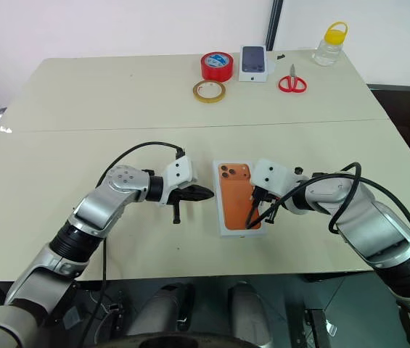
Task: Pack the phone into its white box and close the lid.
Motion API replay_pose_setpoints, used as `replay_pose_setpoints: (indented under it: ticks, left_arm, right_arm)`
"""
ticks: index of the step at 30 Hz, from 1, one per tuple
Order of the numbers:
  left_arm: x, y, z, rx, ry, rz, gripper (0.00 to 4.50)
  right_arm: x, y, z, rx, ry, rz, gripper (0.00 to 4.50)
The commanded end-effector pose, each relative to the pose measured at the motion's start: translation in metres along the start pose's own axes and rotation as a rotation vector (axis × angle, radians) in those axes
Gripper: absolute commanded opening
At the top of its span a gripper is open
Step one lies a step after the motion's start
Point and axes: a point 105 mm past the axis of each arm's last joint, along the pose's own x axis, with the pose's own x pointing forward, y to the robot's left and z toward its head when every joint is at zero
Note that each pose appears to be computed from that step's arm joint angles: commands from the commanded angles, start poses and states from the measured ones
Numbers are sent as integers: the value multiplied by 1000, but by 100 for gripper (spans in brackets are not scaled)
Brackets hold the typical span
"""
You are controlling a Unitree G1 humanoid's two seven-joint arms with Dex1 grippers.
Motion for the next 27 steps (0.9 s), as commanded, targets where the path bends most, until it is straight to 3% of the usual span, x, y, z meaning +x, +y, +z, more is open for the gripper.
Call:
replay_pose_setpoints:
  ticks: [1,6,10,15,20,27]
  left_arm:
    - [-5,3,0,8,-4,16,0]
    - [-22,27,1,-34,-29,105,0]
    - [-17,43,28,-66,-132,148,0]
    - [7,42,43,-39,-147,113,0]
    - [32,35,22,-2,-17,69,0]
    - [38,24,-1,-12,75,24,0]
  right_arm:
    - [-9,-7,6,-42,-21,-35,8]
    - [-30,-19,8,-34,-76,-48,8]
    - [-38,-3,13,-38,-144,41,8]
    - [-33,24,6,-7,-141,146,8]
    - [-22,42,-14,38,-71,174,8]
    - [-16,47,-22,71,-38,155,8]
